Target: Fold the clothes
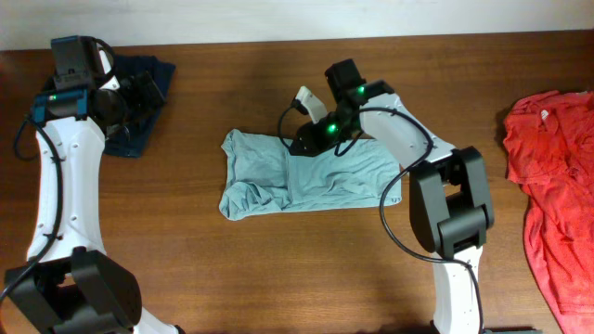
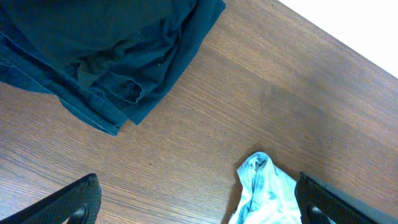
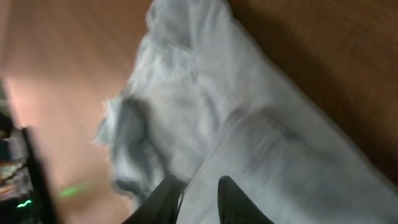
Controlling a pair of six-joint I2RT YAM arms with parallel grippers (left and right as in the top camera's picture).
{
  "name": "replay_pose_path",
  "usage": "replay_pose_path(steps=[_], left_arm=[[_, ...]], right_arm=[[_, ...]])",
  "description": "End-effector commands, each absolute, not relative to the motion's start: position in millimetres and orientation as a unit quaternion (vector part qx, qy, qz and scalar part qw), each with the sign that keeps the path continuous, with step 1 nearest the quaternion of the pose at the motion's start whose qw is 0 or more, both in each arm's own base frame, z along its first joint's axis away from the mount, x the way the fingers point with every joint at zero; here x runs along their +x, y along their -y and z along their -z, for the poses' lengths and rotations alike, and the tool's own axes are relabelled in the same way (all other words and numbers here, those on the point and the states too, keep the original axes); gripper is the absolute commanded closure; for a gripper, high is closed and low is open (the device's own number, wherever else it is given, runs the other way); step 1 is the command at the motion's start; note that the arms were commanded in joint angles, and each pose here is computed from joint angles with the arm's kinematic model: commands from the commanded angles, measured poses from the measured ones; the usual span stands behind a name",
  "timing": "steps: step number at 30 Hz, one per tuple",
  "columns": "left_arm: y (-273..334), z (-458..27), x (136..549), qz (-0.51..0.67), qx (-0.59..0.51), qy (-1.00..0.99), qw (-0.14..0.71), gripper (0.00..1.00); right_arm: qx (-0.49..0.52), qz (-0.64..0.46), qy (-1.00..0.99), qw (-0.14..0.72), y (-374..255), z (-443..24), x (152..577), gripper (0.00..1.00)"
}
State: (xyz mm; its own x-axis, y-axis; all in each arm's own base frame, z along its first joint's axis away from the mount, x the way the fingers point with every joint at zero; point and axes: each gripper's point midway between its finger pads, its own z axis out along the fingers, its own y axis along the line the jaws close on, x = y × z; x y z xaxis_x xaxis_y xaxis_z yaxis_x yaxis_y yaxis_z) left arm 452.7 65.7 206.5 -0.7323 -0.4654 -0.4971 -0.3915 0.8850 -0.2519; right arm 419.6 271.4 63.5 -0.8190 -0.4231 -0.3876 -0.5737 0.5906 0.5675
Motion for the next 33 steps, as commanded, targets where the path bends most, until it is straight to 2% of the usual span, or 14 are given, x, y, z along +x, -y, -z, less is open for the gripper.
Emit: replay_pose_path(steps=[1,4,9,14,18,20,22,27,33], left_arm=[[-68.0,-205.1,452.7,0.061,-0.233,-0.928,0.283,0.01],[-68.0,-205.1,452.7,0.061,-0.233,-0.928,0.283,0.01],[-68.0,-205.1,452.7,0.061,-0.233,-0.928,0.283,0.01],[-68.0,-205.1,452.7,0.061,-0.233,-0.928,0.283,0.01],[-68.0,-205.1,452.7,0.061,-0.232,-0.928,0.283,0.01],[-68.0,-205.1,452.7,0.061,-0.233,-0.928,0.283,0.01],[-68.0,-205.1,452.7,0.061,-0.233,-0.928,0.283,0.01],[-68.0,-205.1,452.7,0.061,-0.233,-0.928,0.283,0.01],[-68.0,-205.1,452.7,0.061,-0.233,-0.928,0.283,0.01]], right_arm=[[-0.294,-0.310,-0.896,0.120,-269.1,-37.3,420.0,0.73],[-0.267,-0.284,-0.911,0.135,-263.2,-17.9,427.0,0.60],[-0.257,-0.308,-0.907,0.127,-266.1,-14.6,420.2,0.58],[-0.267,-0.388,-0.866,0.168,-277.8,-92.2,439.3,0.51],[-0.254,-0.375,-0.871,0.191,-258.2,-144.8,449.8,0.51],[-0.235,-0.353,-0.888,0.181,-239.7,-156.2,446.5,0.51],[-0.212,-0.333,-0.906,0.152,-220.8,-156.2,435.0,0.51],[-0.156,-0.246,-0.956,0.039,-171.3,-121.0,396.3,0.50],[-0.159,-0.224,-0.961,-0.003,-161.8,-81.2,374.0,0.50]])
